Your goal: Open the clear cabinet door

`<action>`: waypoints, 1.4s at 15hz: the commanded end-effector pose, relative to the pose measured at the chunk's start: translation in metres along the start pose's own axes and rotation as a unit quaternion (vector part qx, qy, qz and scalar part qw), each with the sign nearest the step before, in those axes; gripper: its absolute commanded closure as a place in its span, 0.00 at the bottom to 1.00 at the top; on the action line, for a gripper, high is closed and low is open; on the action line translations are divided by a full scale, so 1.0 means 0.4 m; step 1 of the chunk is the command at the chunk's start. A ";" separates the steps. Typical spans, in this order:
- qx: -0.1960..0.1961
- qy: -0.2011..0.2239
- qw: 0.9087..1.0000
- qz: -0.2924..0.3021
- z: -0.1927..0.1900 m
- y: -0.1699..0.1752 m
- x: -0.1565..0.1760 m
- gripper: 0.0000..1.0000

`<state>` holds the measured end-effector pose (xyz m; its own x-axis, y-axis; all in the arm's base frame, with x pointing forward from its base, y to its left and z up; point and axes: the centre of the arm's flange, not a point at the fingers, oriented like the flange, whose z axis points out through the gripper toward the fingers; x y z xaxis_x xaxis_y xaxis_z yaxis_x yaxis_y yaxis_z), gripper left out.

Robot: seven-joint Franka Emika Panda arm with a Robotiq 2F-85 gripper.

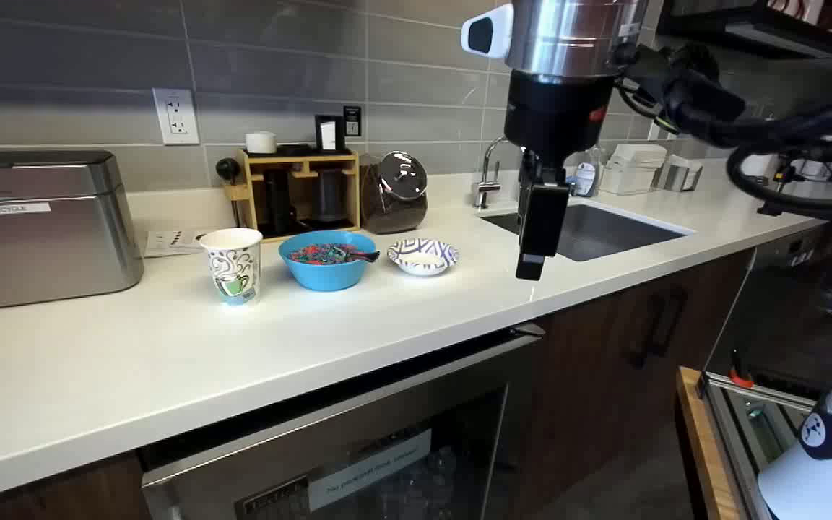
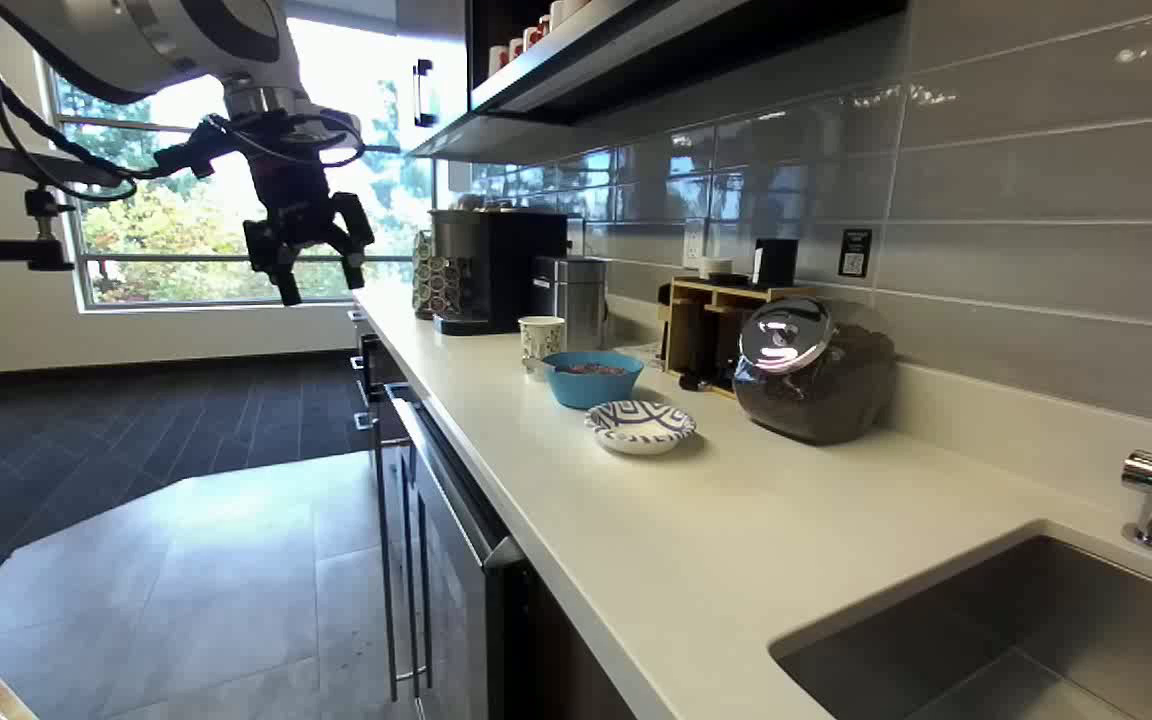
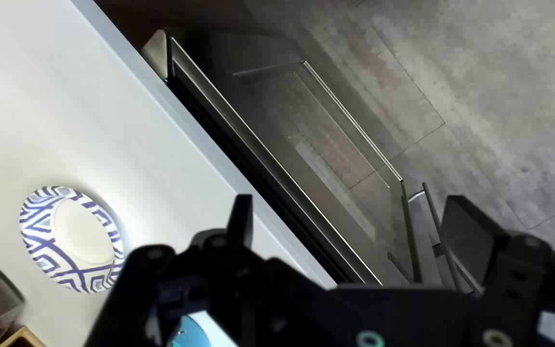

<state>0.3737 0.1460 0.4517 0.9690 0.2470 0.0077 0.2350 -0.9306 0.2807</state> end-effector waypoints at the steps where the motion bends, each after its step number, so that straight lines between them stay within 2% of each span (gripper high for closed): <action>1: 0.000 0.000 1.000 0.000 0.000 0.000 0.000 0.00; 11: 0.000 0.000 1.000 0.000 0.000 0.000 0.000 0.00; 12: 0.002 0.001 1.000 0.005 0.004 -0.006 0.020 0.00; 14: 0.038 -0.024 0.998 0.049 0.004 -0.025 0.083 0.00; 17: 0.098 -0.037 0.990 0.096 0.011 -0.081 0.180 0.00; 21: 0.153 -0.061 0.971 0.172 0.061 -0.164 0.318 0.00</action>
<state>0.4352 0.1919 0.4329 0.9996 -0.0049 -0.0271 -0.0028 -0.9971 0.0755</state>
